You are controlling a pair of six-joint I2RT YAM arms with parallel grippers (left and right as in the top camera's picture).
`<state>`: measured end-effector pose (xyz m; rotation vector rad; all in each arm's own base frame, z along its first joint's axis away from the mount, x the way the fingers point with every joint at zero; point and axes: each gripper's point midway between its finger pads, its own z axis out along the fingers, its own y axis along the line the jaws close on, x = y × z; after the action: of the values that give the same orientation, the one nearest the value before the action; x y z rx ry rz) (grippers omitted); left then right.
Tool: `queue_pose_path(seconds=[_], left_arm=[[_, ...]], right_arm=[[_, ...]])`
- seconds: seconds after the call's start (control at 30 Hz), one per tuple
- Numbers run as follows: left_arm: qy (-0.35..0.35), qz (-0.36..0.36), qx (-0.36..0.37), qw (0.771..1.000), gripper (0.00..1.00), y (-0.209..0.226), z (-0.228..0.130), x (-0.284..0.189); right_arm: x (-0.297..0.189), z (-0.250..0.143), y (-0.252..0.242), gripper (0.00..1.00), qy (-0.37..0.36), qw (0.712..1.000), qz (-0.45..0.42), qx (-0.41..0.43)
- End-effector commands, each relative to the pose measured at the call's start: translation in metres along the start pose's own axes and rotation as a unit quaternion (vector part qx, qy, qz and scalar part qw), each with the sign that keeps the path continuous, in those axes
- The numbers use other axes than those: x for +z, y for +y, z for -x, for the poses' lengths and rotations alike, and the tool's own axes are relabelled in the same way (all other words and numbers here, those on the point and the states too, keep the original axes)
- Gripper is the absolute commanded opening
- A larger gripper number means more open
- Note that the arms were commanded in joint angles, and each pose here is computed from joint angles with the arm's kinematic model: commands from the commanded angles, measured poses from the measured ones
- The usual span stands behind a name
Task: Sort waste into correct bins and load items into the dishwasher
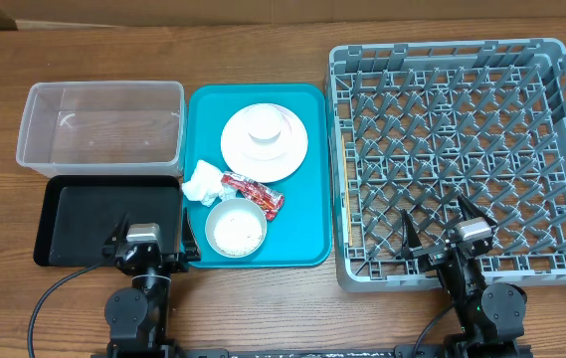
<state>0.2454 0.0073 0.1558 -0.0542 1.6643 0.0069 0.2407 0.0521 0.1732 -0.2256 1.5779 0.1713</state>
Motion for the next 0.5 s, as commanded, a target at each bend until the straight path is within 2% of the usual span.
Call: queue_pose_path(seconds=[0.0,0.13,0.27,0.37,0.47], left_arm=[[-0.002,-0.036,-0.049,0.998,1.00,-0.013,0.000,-0.001],[-0.011,-0.057,-0.147,0.987,1.00,-0.019,0.008,-0.001],[-0.026,-0.170,-0.175,0.969,1.00,-0.056,0.037,-0.015],[-0.028,-0.186,-0.229,0.955,1.00,-0.060,0.064,-0.026],[-0.035,-0.187,-0.233,0.954,1.00,-0.060,0.098,-0.039]], right_arm=[[0.000,-0.001,0.000,1.00,-0.003,1.000,0.001,-0.001],[0.000,-0.001,0.000,1.00,-0.003,1.000,0.001,-0.001],[0.000,-0.001,0.000,1.00,-0.003,1.000,0.001,-0.001],[0.000,-0.001,0.000,1.00,-0.003,1.000,0.001,-0.001],[0.000,-0.001,0.000,1.00,-0.003,1.000,0.001,-0.001]])
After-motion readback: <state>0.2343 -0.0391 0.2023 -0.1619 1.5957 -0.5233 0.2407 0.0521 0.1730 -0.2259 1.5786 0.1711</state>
